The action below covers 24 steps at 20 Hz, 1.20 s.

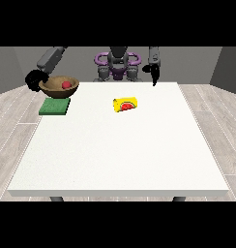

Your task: Pick the cup and pour the ball into the bowl, then pick the bowl and place it on the pad

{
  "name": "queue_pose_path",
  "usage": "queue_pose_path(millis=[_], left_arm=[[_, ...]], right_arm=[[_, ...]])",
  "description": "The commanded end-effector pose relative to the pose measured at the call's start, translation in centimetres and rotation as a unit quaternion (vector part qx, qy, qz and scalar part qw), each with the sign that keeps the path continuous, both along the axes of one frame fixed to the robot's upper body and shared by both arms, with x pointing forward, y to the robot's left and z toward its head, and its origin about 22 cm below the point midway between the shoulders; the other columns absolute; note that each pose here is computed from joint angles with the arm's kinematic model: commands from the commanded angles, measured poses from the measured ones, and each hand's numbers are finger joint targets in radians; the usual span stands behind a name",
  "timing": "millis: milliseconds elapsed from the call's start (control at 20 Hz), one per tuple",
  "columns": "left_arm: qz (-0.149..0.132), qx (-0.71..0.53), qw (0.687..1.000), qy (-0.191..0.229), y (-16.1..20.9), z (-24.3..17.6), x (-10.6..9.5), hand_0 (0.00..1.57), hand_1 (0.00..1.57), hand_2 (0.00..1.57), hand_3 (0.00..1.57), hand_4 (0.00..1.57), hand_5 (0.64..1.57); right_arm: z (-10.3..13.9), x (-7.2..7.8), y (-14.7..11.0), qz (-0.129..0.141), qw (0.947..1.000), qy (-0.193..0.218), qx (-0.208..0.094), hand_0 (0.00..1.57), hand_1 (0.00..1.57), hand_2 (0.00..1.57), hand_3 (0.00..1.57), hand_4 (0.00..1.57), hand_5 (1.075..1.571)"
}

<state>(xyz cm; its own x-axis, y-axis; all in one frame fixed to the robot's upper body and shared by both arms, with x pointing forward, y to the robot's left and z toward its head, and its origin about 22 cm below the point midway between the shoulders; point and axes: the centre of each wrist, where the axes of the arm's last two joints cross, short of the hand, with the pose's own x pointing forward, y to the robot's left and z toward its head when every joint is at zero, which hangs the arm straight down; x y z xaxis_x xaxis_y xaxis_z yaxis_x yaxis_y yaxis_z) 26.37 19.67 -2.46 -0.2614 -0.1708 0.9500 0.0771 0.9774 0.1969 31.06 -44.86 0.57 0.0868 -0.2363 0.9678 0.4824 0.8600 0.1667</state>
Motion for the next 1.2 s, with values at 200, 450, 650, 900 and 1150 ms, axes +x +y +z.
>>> queue_pose_path(millis=[200,450,650,900,1150], left_arm=[[-0.028,0.003,0.997,-0.066,-0.5,1.2,-0.1,0.00,0.00,0.00,0.00,1.17,1.356],[-0.021,0.001,0.996,-0.083,-2.7,2.9,1.2,0.00,0.00,0.00,0.00,1.17,1.360],[-0.007,0.003,0.999,-0.042,-1.6,0.5,-0.5,0.00,0.00,0.00,0.00,1.17,1.366],[-0.027,0.008,0.999,-0.033,-5.2,-2.0,-1.7,0.00,0.00,0.00,0.00,1.20,1.361],[-0.008,0.008,1.000,-0.003,-6.8,-4.8,-3.4,0.00,0.00,0.00,0.00,1.22,1.340]], right_arm=[[2.2,-2.6,-6.0,-0.042,0.9977,-0.053,0.001,1.55,1.55,1.57,0.71,0.87,1.510],[2.7,-2.2,-5.8,-0.081,0.9934,-0.018,-0.079,1.54,1.54,1.57,0.63,0.44,1.561],[3.9,-3.6,-7.7,-0.098,0.9861,0.005,-0.134,1.31,1.31,1.54,1.20,0.00,1.571],[5.4,0.7,-4.3,-0.052,0.9893,-0.037,-0.131,1.15,1.15,1.07,1.11,0.00,1.568],[4.9,1.8,-2.3,0.032,0.9938,-0.019,-0.105,0.36,0.36,0.53,0.66,0.75,1.289]])
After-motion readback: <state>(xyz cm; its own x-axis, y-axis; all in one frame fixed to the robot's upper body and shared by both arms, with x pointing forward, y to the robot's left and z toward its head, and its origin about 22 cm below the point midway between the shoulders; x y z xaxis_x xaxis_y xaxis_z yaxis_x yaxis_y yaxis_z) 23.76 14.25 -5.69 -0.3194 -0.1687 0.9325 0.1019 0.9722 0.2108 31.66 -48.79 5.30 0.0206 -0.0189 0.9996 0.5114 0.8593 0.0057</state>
